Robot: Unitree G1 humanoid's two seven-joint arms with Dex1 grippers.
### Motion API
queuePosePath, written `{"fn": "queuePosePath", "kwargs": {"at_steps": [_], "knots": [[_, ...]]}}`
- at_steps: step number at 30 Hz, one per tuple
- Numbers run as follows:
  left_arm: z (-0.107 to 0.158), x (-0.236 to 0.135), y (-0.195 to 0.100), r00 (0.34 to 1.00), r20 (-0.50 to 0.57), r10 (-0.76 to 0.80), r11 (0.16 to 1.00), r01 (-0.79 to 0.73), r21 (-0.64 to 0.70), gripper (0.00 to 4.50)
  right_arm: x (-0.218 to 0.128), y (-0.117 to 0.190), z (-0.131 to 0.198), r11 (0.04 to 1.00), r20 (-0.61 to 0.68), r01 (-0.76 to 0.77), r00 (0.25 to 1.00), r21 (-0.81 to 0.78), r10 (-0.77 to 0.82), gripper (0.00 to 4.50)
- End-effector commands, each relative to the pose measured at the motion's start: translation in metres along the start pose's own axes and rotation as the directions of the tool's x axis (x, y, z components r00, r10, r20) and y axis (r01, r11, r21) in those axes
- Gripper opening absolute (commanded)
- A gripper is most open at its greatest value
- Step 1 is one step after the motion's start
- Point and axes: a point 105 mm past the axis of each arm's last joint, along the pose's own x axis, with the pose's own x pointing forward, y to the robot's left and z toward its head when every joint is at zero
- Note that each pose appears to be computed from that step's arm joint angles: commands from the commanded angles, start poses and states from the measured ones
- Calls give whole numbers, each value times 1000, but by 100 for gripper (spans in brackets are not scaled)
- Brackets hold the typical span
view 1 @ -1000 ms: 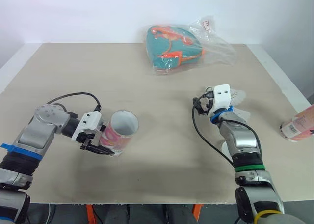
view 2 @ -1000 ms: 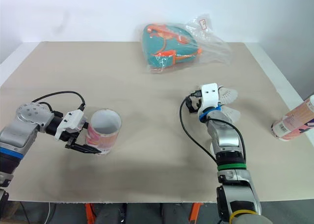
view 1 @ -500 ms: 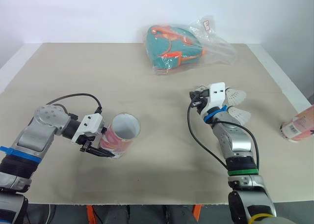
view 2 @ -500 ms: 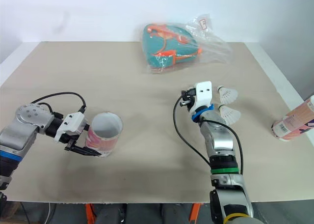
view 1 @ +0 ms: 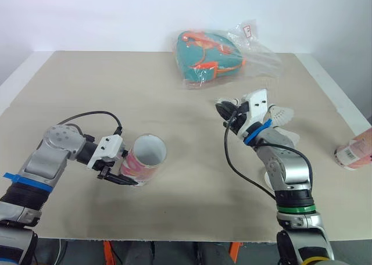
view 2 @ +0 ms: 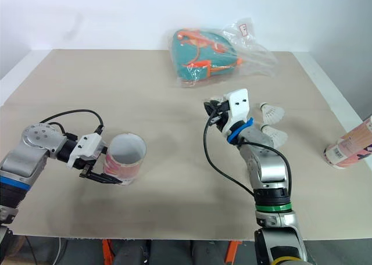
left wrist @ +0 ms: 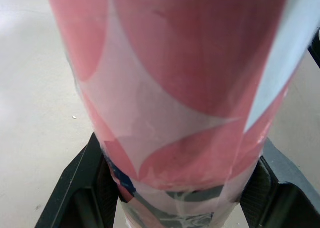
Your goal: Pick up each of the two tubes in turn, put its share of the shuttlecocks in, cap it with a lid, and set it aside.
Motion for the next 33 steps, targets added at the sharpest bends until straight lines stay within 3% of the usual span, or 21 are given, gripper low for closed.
{"fn": "queuePosePath", "kwargs": {"at_steps": [1, 5, 8, 15, 22, 27, 33], "knots": [[-10, 10, -7, 999, -19, -50, 998, 49, -43, 263, 4, 0, 4, 1000, -1, 3, 1000, -3, -3, 148], [-8, 11, -6, 999, -4, -46, 998, 46, -48, 263, 10, 8, 4, 1000, -10, -14, 1000, 8, 14, 287], [-9, 12, -5, 999, -1, -44, 998, 44, -50, 263, 14, 15, 1, 999, -16, -40, 999, 35, 40, 428], [-8, 13, -3, 999, 8, -38, 998, 39, -54, 263, 47, 24, 11, 996, 4, -71, 998, 48, 70, 428], [-7, 13, -3, 999, 16, -31, 998, 32, -58, 263, 79, 0, 4, 996, -64, 80, 995, 39, -77, 428], [-7, 12, -4, 1000, 19, -25, 998, 26, -66, 263, 84, -18, -9, 984, -139, 176, 974, -13, -177, 428], [-6, 13, -6, 999, 25, -20, 997, 22, -71, 263, 73, -50, -8, 963, -142, 264, 952, -59, -270, 428]]}}
